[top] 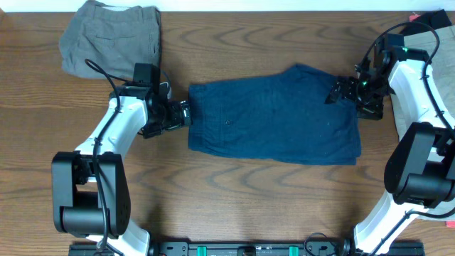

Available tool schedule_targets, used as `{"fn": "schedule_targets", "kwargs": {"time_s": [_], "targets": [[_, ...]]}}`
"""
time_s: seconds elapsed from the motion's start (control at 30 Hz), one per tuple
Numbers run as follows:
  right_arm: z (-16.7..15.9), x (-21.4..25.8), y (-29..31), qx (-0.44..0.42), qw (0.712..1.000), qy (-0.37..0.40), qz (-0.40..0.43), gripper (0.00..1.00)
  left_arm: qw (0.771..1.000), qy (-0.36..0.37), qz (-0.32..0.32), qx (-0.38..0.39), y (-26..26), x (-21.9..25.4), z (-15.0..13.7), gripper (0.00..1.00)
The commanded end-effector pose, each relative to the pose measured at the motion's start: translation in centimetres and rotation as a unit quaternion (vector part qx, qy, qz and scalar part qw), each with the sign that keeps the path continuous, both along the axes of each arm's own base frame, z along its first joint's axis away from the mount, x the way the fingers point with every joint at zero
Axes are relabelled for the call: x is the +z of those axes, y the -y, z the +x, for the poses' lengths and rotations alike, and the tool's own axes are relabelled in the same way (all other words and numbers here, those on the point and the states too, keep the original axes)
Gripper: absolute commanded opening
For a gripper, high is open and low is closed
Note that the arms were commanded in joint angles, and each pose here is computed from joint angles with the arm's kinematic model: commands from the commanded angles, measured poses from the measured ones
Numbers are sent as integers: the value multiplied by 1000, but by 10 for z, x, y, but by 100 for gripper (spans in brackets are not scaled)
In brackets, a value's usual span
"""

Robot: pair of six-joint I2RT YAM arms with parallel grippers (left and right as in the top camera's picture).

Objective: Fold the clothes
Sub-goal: 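Stretch the shorts between both grippers, pulling left edge leftward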

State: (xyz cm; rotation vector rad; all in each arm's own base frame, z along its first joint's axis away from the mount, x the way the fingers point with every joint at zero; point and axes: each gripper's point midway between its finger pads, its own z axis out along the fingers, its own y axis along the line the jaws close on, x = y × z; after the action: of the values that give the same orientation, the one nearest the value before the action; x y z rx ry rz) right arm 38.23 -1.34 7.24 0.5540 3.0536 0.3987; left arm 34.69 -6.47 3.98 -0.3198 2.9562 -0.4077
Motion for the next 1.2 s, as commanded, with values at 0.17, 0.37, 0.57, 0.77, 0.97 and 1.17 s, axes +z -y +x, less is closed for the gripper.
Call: {"fn": "schedule_targets", "kwargs": {"time_s": [0.17, 0.37, 0.57, 0.77, 0.97, 1.17], "targets": [[4, 4, 2, -9, 1000, 7, 3, 99, 1000, 6, 9, 7, -3, -6, 9, 98], [4, 4, 2, -9, 1000, 7, 3, 99, 1000, 2, 10, 6, -3, -9, 5, 98], [4, 4, 2, -9, 1000, 7, 3, 99, 1000, 2, 10, 5, -3, -14, 4, 98], [4, 4, 2, -9, 1000, 7, 3, 99, 1000, 11, -19, -1, 6, -12, 8, 98], [4, 4, 1, -8, 1000, 7, 3, 99, 999, 3, -30, -12, 17, -20, 7, 98], [4, 4, 0, -6, 1000, 7, 3, 99, 999, -12, -28, -37, 34, -35, 2, 98]]}}
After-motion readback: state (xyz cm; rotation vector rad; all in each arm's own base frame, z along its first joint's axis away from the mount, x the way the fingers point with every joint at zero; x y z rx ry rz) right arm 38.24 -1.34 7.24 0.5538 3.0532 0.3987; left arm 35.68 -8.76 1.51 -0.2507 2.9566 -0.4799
